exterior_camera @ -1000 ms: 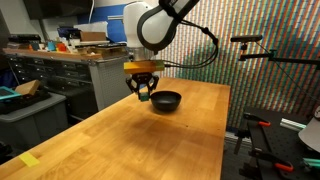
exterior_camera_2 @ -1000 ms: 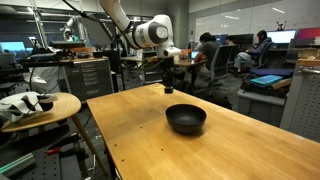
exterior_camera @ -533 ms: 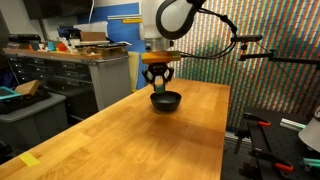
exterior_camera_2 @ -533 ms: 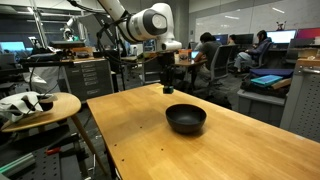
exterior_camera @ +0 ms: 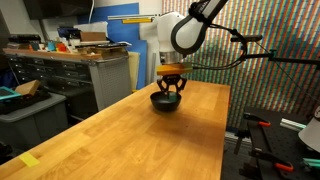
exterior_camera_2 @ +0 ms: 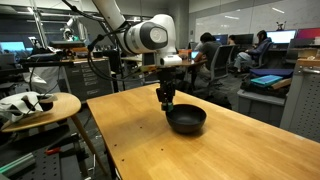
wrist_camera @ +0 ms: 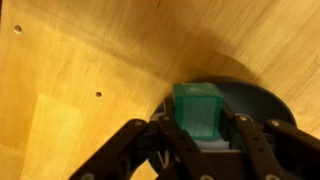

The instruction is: Put the block in the bowl

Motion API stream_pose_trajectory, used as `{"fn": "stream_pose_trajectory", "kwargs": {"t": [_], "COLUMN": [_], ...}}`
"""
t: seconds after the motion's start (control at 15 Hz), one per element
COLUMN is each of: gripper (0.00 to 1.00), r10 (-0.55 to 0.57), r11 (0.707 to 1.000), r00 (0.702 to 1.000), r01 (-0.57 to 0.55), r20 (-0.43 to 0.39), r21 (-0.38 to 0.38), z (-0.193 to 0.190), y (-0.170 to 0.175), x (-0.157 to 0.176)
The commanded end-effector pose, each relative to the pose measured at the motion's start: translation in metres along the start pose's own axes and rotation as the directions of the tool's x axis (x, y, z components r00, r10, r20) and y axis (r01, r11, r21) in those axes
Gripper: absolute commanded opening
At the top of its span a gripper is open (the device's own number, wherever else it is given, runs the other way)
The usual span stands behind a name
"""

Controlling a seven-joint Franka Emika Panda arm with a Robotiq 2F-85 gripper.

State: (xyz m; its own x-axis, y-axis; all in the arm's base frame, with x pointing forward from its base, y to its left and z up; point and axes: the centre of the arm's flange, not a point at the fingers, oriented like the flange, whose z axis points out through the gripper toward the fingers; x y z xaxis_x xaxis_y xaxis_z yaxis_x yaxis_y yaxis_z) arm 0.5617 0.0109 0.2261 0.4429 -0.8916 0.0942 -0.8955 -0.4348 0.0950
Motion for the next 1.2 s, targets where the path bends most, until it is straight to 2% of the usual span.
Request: {"fn": "stream_pose_trajectory", "kwargs": {"t": [0.0, 0.47, 0.53, 0.6, 0.67, 0.87, 0.93, 1.13], "gripper": [0.17, 0.17, 0.67, 0.69, 0.74, 0.97, 1.0, 1.0], "r10": [0.048, 0.088, 0.083, 0.08, 0.08, 0.072, 0.068, 0.055], "r11": [0.999, 0.993, 0.993, 0.993, 0.992, 0.988, 0.986, 0.983], "r00": [0.999, 0.995, 0.996, 0.996, 0.996, 0.996, 0.995, 0.996], "r01": [-0.048, -0.085, -0.079, -0.075, -0.075, -0.063, -0.057, -0.041], "r20": [-0.013, -0.039, -0.041, -0.045, -0.045, -0.06, -0.067, -0.076], "r21": [0.025, 0.078, 0.085, 0.095, 0.105, 0.141, 0.154, 0.177], "z": [0.012, 0.016, 0.015, 0.014, 0.012, 0.0, -0.006, -0.031], "y": [0.006, 0.01, 0.011, 0.01, 0.009, 0.003, 0.002, -0.001], "x": [0.016, 0.045, 0.047, 0.048, 0.049, 0.053, 0.055, 0.059]}}
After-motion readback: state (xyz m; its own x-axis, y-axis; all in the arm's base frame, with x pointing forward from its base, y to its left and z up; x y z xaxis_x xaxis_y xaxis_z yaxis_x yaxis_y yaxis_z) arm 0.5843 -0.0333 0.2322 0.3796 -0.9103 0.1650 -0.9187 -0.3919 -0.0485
